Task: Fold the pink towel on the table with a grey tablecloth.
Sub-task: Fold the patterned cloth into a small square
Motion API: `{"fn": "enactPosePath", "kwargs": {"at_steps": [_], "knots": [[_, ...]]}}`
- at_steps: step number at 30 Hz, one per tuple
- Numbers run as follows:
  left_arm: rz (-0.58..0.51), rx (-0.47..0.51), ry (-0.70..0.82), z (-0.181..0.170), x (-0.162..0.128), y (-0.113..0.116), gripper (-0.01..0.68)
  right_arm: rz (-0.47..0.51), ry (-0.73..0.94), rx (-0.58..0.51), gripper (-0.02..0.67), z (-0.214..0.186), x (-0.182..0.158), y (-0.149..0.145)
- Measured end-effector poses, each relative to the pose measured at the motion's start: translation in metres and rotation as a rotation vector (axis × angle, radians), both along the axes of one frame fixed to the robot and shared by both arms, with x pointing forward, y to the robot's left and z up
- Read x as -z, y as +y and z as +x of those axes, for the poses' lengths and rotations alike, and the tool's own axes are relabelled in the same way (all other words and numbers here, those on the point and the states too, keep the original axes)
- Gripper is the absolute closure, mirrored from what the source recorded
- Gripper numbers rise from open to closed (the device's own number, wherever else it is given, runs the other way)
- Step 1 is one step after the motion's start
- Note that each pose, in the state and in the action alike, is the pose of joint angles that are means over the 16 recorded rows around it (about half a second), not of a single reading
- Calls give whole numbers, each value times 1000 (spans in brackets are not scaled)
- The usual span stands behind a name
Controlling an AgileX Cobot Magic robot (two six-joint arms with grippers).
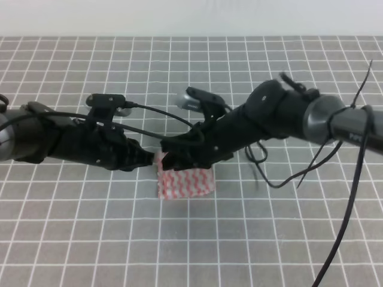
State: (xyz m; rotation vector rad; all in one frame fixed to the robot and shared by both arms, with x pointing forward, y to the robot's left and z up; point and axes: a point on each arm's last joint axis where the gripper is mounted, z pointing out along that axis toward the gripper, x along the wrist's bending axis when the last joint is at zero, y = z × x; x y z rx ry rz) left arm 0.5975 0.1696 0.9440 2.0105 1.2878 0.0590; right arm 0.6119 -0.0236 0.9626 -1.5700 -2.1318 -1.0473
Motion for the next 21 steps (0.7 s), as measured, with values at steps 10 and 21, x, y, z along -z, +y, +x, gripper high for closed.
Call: {"fn": "enactPosePath", "kwargs": {"at_steps": [10, 21], "knots": [[-64, 127, 56, -17, -3, -28, 675, -82, 14, -44, 586, 9, -10, -27], [-10, 190, 75, -27, 0, -42, 675, -197, 76, -83, 636, 4, -7, -41]]}}
